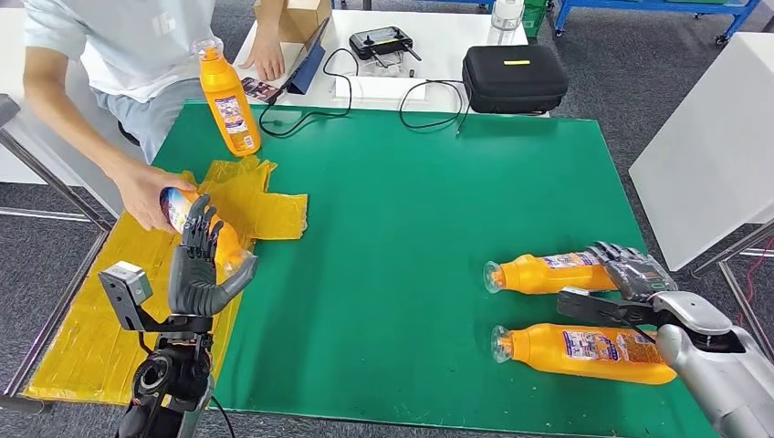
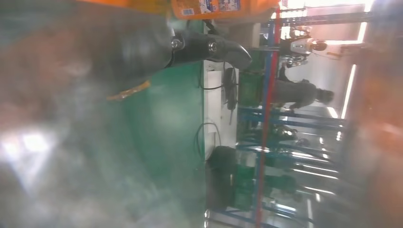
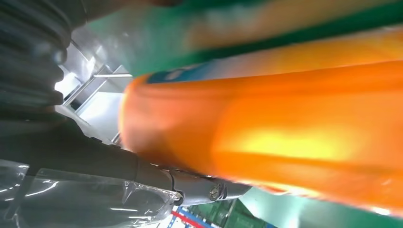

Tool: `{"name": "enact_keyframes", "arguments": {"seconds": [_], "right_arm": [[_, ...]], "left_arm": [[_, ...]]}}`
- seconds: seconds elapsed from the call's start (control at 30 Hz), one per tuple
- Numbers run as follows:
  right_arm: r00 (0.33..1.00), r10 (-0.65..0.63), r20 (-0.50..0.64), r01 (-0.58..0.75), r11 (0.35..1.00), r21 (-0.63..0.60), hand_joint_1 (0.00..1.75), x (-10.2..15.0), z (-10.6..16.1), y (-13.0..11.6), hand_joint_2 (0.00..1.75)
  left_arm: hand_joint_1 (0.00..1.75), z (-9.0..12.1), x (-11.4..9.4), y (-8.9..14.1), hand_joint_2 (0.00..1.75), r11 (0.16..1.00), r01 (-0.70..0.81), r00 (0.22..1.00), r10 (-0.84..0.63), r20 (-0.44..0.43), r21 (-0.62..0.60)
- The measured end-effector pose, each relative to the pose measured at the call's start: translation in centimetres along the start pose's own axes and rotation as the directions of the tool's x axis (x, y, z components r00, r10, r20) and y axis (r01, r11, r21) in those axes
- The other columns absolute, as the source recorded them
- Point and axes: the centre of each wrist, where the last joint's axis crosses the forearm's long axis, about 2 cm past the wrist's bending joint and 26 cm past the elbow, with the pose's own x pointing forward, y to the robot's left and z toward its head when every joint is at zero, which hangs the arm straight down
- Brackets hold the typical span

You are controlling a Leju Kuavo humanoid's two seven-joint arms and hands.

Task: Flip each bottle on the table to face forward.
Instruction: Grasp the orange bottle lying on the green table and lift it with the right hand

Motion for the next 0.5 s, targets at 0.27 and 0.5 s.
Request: {"name": "enact_keyframes", "arguments": {"seconds": [0.27, 0.5], "right_arm": [[1.000, 0.012, 0.000, -0.012, 1.000, -0.009, 1.44, 2.2, -1.6, 0.6, 1.75], [1.000, 0.025, -0.006, -0.026, 1.000, -0.018, 1.46, 3.4, -2.4, 0.7, 1.75]], "left_arm": [[0.00, 0.0, -0.2, -0.1, 1.75, 1.000, -0.002, 1.000, 0.002, -0.010, 0.007], [0.00, 0.1, -0.3, -0.1, 1.75, 1.000, -0.003, 1.000, 0.003, -0.020, 0.009]]}}
